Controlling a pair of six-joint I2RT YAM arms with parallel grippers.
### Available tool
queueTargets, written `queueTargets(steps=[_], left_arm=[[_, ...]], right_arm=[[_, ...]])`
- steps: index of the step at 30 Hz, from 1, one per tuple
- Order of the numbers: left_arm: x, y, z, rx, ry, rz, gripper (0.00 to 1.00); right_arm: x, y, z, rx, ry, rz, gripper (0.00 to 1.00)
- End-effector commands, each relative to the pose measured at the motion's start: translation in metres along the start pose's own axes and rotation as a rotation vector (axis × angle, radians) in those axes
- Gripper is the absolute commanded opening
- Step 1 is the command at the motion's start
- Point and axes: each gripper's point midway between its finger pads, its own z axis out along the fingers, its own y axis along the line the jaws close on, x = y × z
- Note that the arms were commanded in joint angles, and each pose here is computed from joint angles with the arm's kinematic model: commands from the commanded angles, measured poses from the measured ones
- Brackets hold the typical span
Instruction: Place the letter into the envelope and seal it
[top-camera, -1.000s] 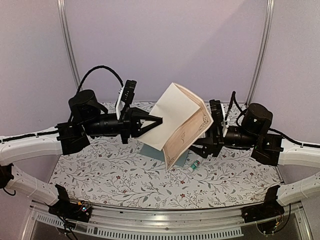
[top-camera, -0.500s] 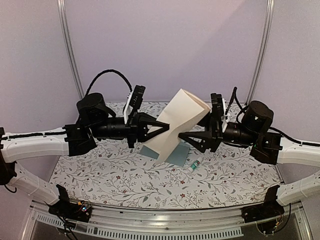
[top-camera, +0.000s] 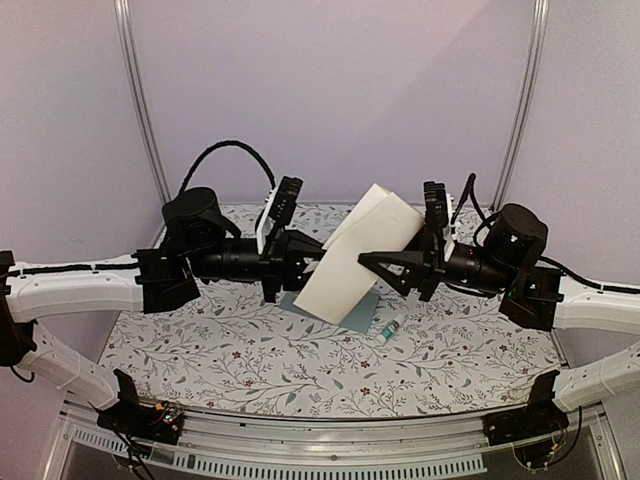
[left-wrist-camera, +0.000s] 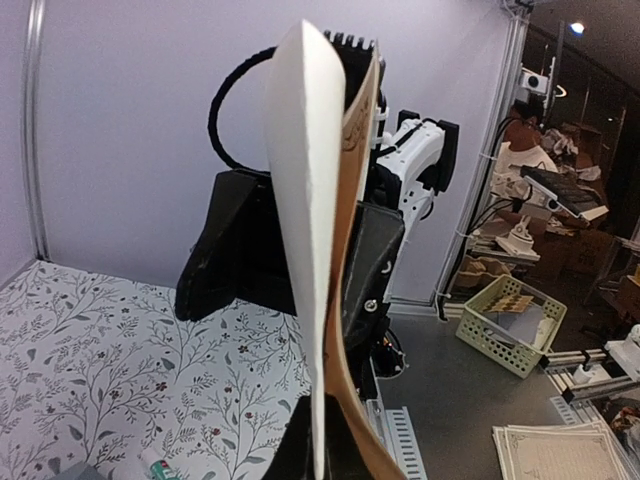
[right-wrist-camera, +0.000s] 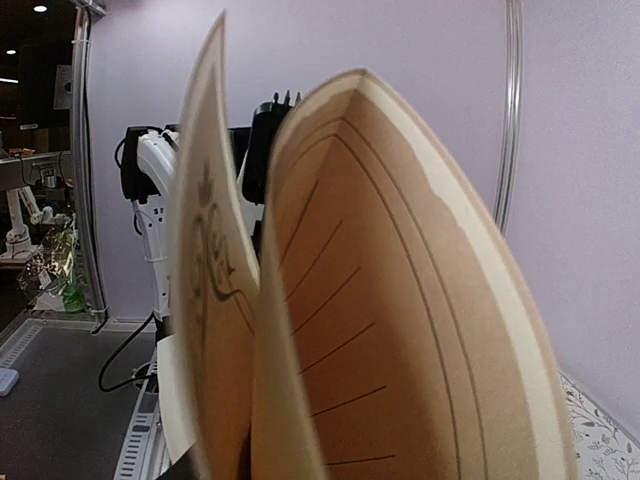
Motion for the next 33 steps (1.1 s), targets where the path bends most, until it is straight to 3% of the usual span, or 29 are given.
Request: queueTargets(steps=[1,17,20,23,26,33], left_arm=[[-0.007,-0.011,0.007,0.031,0.004,0.038,0.03],[-0.002,-0.004,0.015,0.004,0.041,0.044,0.14],[-0.005,-0.002,0.011,-0.019,0.036,0.054,0.24],[-0.009,0.0,0.005,-0.058,0.021,0.064,0.43],[-0.018,-0.001,-0.003,-0.085,-0.005,0.079,0.6],[-0.039,-0.01,-0.017,-0.102,-0.051,0.093,0.84]], right_arm=[[0.011,0.001,0.0,0.004,0.015,0.052,0.5],[0.028,-0.003,0.0,0.025,0.061,0.08,0.14],[0.028,-0.001,-0.001,0.018,0.06,0.081,0.08],[0.028,0.001,-0.004,0.011,0.057,0.082,0.0],[0.029,0.001,-0.007,0.017,0.058,0.084,0.0],[0.028,-0.001,-0.012,0.046,0.052,0.086,0.0]])
